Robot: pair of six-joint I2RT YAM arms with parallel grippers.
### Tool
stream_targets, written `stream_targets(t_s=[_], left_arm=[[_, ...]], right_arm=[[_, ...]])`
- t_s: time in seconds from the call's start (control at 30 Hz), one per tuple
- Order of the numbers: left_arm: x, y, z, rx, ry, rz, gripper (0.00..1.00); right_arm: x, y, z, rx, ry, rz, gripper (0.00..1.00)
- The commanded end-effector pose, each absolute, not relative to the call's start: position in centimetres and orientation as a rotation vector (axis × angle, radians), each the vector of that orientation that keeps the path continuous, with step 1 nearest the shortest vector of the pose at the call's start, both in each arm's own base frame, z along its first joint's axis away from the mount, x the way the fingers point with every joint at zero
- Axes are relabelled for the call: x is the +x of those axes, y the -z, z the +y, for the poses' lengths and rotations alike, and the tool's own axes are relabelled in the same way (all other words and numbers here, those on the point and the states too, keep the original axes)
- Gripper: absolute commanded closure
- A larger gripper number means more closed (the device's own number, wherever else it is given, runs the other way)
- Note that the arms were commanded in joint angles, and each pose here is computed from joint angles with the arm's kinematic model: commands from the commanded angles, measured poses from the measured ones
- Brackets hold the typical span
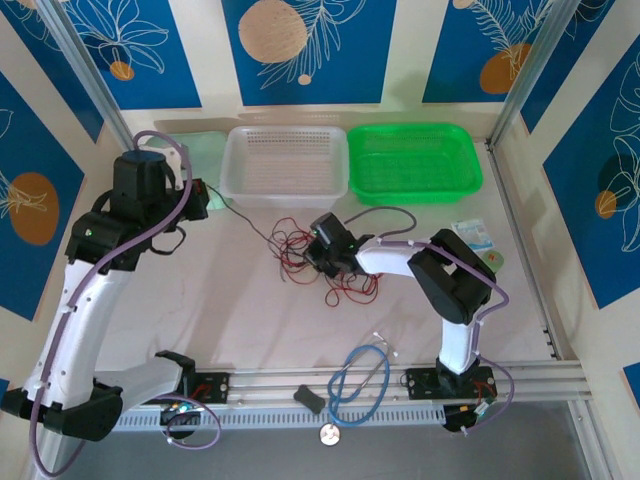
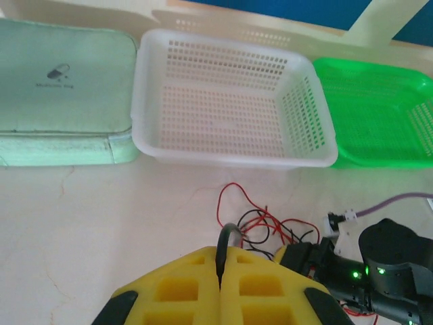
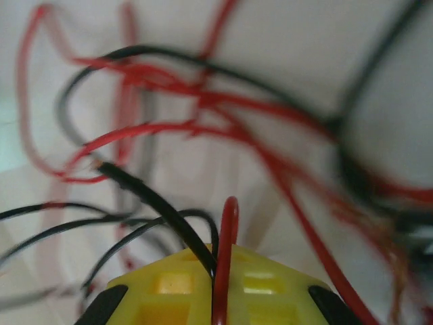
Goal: Untangle the cables
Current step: Untie the cable from multiple cables.
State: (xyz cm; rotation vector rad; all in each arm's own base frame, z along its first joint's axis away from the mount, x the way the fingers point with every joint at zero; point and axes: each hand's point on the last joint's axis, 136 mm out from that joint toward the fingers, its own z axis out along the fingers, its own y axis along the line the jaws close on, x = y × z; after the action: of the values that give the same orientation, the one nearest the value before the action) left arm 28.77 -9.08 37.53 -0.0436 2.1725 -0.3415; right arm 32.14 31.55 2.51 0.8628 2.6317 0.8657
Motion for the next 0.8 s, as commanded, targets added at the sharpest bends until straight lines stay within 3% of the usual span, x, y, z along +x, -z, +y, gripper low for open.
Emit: stream_targets(t_s=[0.0,0.5,0.77], left_arm=[[28.9,-40.2,-8.3,-0.048,0.294,2.091,1.00],[27.9,-49.1,-5.8,-0.091,0.211,1.865,1.00],[28.6,-48.0,-6.7,-0.078,0.253,1.883,1.00]], right_arm=[[31.1,-2.0,29.1,0.877,-0.767,2.638,0.90],[29.2,-1.0,24.1,0.882,-0.545,2.632,0.95],[28.6,-2.6,21.7,0.816,-0.474,2.607,0.85]])
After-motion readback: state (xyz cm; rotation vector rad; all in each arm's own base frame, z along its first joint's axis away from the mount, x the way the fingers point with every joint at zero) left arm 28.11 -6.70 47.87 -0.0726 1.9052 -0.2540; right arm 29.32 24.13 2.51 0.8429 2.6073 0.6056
